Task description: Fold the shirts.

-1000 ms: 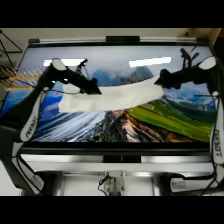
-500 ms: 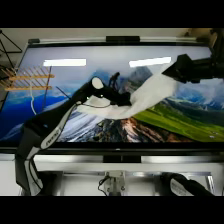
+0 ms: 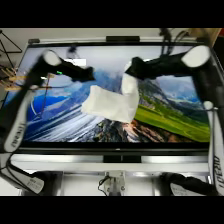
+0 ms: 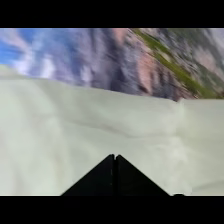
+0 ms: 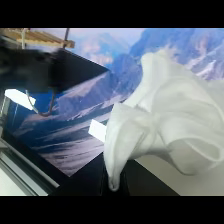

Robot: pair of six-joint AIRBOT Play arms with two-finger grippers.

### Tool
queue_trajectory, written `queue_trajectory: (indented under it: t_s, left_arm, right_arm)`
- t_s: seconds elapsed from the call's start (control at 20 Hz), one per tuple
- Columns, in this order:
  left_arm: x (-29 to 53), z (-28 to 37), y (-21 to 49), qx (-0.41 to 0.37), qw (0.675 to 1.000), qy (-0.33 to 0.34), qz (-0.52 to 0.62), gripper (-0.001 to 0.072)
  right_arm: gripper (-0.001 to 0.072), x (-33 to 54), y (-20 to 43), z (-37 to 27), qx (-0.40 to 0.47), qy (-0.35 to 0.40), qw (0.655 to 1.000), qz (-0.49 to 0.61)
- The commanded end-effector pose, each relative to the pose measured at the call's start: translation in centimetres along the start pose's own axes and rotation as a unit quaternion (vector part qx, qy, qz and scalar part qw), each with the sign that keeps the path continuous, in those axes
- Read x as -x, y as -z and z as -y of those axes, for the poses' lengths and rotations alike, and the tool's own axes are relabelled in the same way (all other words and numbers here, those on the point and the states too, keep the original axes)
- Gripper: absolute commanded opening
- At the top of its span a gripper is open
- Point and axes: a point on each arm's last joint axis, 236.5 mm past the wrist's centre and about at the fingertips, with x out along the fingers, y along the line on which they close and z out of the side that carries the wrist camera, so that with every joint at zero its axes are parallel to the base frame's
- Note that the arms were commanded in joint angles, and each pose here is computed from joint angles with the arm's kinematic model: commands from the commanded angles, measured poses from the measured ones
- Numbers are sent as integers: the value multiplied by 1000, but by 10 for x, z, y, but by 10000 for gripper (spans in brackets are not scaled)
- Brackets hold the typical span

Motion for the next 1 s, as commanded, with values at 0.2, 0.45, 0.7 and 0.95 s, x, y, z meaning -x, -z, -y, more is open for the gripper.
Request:
queue_trajectory:
  t_s: [0.2,0.45,0.7,0.95]
  left_arm:
    - [265,-113,-26,72,964,-182,183,31]
    - [294,-93,-14,33,962,-192,191,30]
    - [278,-102,-2,31,968,-193,159,30]
    - [257,-103,8,32,973,-185,133,31]
  right_arm:
    - [58,-181,59,-8,-110,-64,991,-42]
    - [561,-186,51,13,-127,-72,989,-36]
    - [572,-75,65,142,-58,128,979,-148]
    - [671,-28,141,236,-171,196,935,-240]
